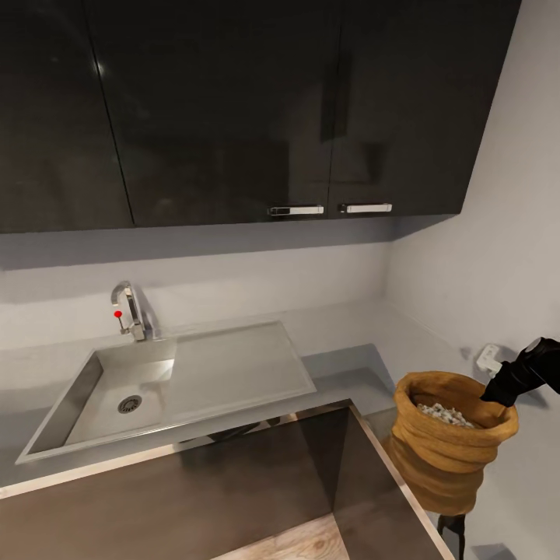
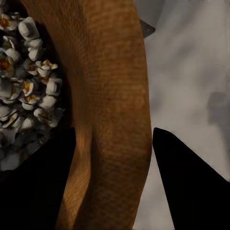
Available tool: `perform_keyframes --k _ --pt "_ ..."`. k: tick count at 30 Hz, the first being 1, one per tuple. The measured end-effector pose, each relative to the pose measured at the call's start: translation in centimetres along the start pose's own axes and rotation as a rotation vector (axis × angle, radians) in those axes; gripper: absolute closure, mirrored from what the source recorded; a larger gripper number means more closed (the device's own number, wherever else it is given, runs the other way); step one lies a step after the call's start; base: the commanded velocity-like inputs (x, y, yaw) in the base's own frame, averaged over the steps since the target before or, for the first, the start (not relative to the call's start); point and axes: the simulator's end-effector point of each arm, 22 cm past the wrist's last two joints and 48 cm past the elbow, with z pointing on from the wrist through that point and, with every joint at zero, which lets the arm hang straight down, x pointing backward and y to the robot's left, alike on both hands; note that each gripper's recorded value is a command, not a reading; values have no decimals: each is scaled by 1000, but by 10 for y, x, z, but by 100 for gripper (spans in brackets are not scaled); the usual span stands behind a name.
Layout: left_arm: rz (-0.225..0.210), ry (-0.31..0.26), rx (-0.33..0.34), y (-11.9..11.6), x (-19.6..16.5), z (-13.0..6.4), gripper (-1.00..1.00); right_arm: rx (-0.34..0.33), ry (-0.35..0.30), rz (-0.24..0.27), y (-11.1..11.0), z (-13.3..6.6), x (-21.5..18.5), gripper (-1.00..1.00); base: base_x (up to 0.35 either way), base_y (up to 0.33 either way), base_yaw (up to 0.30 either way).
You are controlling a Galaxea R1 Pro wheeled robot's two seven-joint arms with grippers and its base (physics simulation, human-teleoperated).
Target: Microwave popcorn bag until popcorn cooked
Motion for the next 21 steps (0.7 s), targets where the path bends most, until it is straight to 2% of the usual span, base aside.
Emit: perform_keyframes --k 21 --pt "0 0 0 0 0 0 -100 -3 -2 3 1 1 0 100 0 0 0"
